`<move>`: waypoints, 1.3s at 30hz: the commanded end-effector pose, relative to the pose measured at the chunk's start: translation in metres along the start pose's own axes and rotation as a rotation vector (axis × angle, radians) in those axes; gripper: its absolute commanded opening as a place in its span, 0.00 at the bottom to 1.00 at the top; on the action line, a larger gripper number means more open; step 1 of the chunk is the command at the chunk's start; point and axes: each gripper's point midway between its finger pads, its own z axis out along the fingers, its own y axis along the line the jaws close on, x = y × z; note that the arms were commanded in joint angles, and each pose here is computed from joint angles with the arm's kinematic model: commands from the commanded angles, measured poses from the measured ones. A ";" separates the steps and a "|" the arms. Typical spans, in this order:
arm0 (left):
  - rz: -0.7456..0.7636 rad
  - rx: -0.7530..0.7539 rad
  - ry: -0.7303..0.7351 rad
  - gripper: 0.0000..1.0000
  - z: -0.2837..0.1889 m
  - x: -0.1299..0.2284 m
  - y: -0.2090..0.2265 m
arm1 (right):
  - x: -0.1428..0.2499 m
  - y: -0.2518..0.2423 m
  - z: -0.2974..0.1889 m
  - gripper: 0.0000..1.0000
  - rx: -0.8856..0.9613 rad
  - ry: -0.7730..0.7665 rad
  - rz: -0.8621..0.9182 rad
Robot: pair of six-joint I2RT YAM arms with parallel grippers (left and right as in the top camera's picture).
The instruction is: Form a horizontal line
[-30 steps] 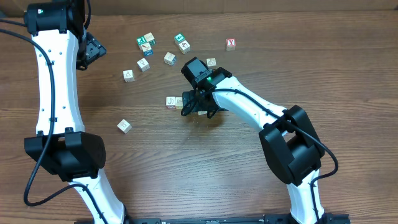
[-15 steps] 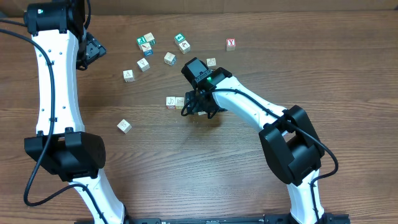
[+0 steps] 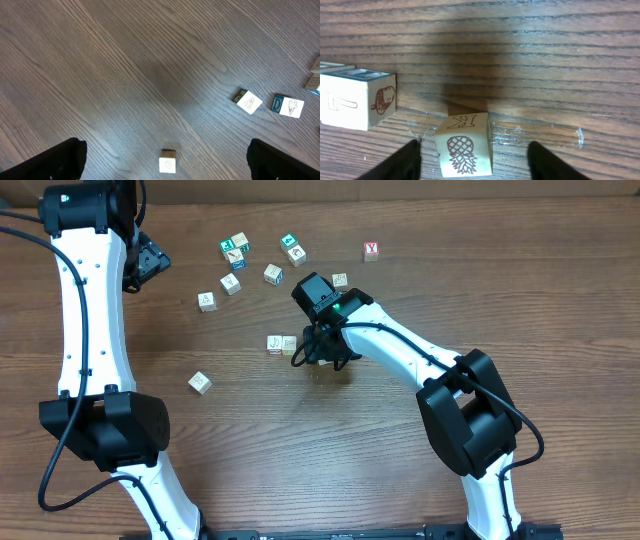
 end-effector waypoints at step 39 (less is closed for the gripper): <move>0.021 0.013 -0.016 1.00 -0.007 -0.001 -0.001 | -0.012 0.003 0.003 0.31 -0.008 -0.052 0.063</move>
